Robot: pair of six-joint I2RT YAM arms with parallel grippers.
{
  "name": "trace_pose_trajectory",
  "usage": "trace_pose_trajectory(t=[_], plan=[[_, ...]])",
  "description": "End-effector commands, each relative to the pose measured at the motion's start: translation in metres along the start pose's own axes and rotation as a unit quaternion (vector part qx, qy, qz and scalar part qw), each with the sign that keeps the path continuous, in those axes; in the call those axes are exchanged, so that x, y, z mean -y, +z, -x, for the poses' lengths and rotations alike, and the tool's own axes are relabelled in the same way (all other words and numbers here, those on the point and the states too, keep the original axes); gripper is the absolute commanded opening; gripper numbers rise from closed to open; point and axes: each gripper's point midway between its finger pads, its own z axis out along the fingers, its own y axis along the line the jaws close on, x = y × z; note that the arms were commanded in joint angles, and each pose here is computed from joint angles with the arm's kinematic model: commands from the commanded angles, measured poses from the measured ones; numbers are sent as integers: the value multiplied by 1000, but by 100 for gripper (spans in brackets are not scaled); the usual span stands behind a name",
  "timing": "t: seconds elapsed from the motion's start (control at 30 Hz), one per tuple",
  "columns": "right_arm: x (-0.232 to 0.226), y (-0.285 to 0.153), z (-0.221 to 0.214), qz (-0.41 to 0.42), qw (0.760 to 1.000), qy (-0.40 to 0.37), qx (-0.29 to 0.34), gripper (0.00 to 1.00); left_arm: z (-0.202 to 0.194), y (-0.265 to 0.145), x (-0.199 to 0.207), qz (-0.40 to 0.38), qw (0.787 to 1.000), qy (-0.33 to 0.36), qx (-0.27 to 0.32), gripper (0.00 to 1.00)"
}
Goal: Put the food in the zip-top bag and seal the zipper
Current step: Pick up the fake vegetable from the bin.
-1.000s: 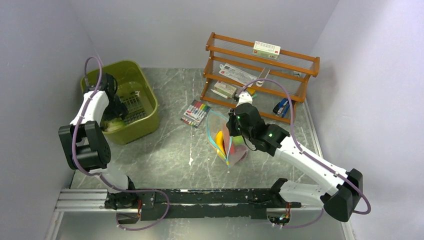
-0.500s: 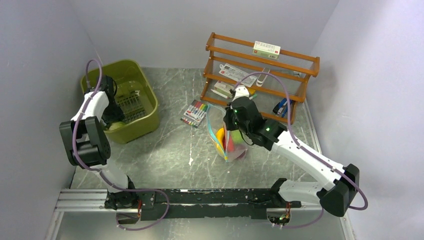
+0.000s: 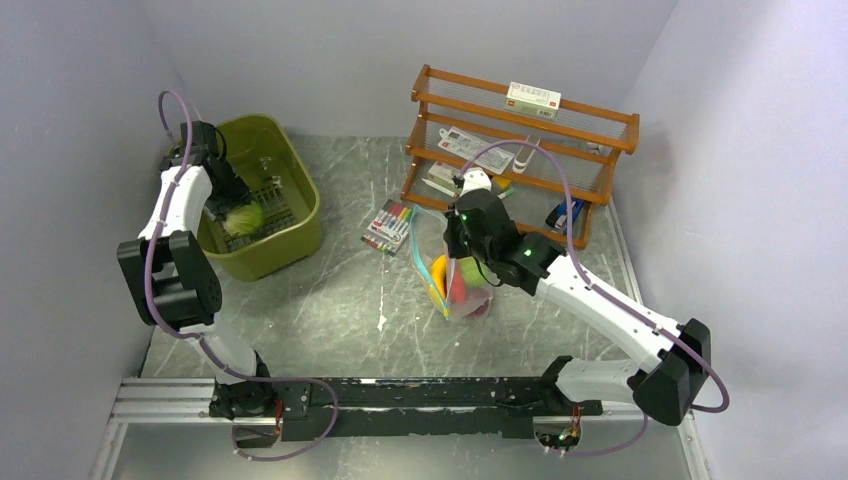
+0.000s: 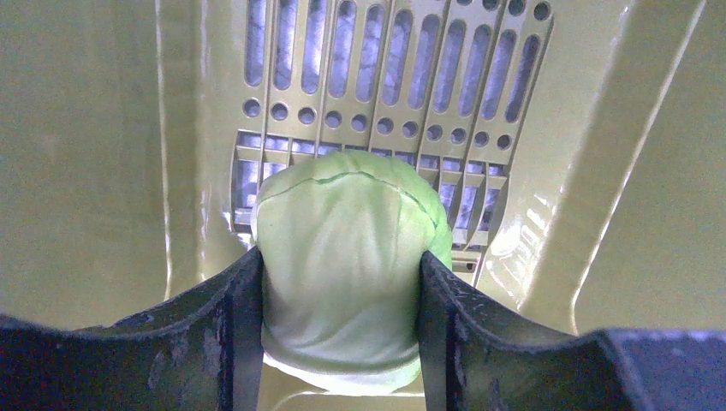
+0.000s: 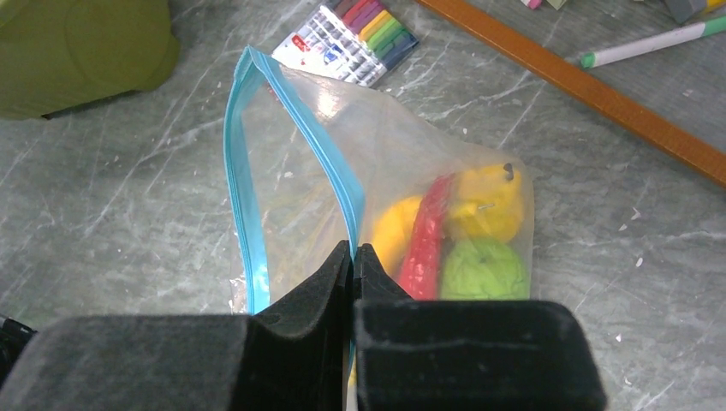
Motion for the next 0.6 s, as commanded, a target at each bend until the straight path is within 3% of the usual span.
trace_pose_trajectory(t=[0.0, 0.4, 0.57], plan=[[-2, -3, 21, 0, 1000, -1, 26, 0, 14, -10, 11, -24, 1000, -2, 16, 42], [-6, -9, 34, -3, 999, 24, 27, 0, 57, -78, 40, -105, 991, -4, 86, 38], [-18, -12, 46, 15, 997, 67, 35, 0, 62, -117, 63, -187, 976, -1, 109, 37]])
